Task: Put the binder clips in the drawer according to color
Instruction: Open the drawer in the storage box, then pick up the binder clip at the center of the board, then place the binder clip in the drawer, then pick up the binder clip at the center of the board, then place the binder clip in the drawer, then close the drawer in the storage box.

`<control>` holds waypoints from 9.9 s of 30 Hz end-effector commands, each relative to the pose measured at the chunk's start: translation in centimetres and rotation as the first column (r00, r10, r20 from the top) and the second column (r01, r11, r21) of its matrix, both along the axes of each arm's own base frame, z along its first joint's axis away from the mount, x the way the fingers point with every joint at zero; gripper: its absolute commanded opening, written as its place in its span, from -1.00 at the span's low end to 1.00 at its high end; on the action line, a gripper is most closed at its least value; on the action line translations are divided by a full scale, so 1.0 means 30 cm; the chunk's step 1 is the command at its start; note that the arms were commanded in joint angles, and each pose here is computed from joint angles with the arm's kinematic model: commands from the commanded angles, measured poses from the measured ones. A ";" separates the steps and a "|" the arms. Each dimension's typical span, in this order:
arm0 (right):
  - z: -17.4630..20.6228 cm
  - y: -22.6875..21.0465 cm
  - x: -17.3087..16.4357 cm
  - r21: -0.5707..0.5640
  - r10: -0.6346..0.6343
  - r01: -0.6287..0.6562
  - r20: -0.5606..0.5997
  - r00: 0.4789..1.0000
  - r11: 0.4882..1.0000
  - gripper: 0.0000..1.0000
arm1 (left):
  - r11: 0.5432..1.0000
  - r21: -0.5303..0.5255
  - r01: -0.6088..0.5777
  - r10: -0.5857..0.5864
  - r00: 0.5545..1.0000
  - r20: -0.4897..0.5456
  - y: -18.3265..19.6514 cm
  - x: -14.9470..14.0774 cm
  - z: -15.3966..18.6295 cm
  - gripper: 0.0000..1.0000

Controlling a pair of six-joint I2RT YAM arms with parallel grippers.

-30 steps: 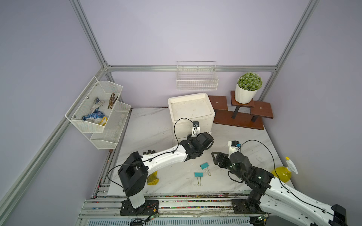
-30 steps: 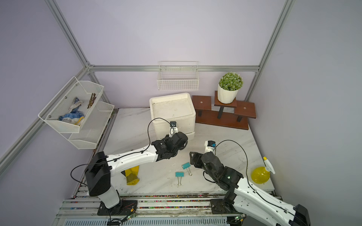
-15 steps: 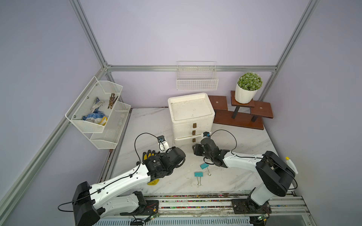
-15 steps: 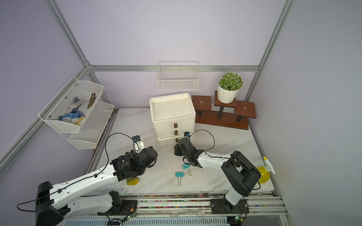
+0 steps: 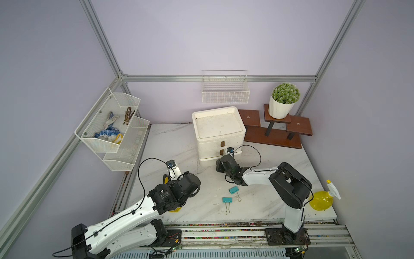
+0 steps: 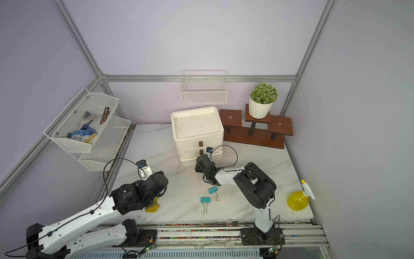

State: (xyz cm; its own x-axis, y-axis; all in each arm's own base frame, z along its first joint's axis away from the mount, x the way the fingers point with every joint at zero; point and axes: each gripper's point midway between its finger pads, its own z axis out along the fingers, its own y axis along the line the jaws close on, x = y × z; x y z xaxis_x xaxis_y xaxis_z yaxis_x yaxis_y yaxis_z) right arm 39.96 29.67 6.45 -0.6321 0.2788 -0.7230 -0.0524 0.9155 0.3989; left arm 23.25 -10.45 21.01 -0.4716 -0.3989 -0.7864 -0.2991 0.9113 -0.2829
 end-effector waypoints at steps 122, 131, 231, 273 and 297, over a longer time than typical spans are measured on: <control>0.298 -0.229 -0.318 -0.176 0.144 -0.150 -0.047 0.988 0.973 -0.77 | 0.938 -0.250 0.240 -0.303 0.917 -0.260 -0.365 -0.014 -0.183 0.24; 0.304 -0.200 -0.123 -0.163 0.090 -0.091 -0.014 0.996 0.982 -0.78 | 0.902 -0.305 0.307 -0.400 0.859 -0.319 -0.538 -0.040 -0.255 0.29; 0.271 -0.547 -0.477 0.084 -0.060 0.069 -0.107 0.993 0.994 0.64 | 0.964 0.205 0.167 -0.114 0.962 -0.248 -0.623 0.435 -0.289 -0.20; 0.062 -0.050 -0.104 0.104 0.153 -0.154 0.014 0.988 0.983 -0.27 | 0.993 -0.064 -0.104 0.090 0.976 -0.199 0.004 -0.085 -0.197 0.42; 0.072 0.005 0.080 0.236 -0.013 -0.015 0.118 0.993 0.972 -0.23 | 0.987 -0.075 -0.141 0.124 0.972 -0.197 0.065 -0.121 -0.193 0.41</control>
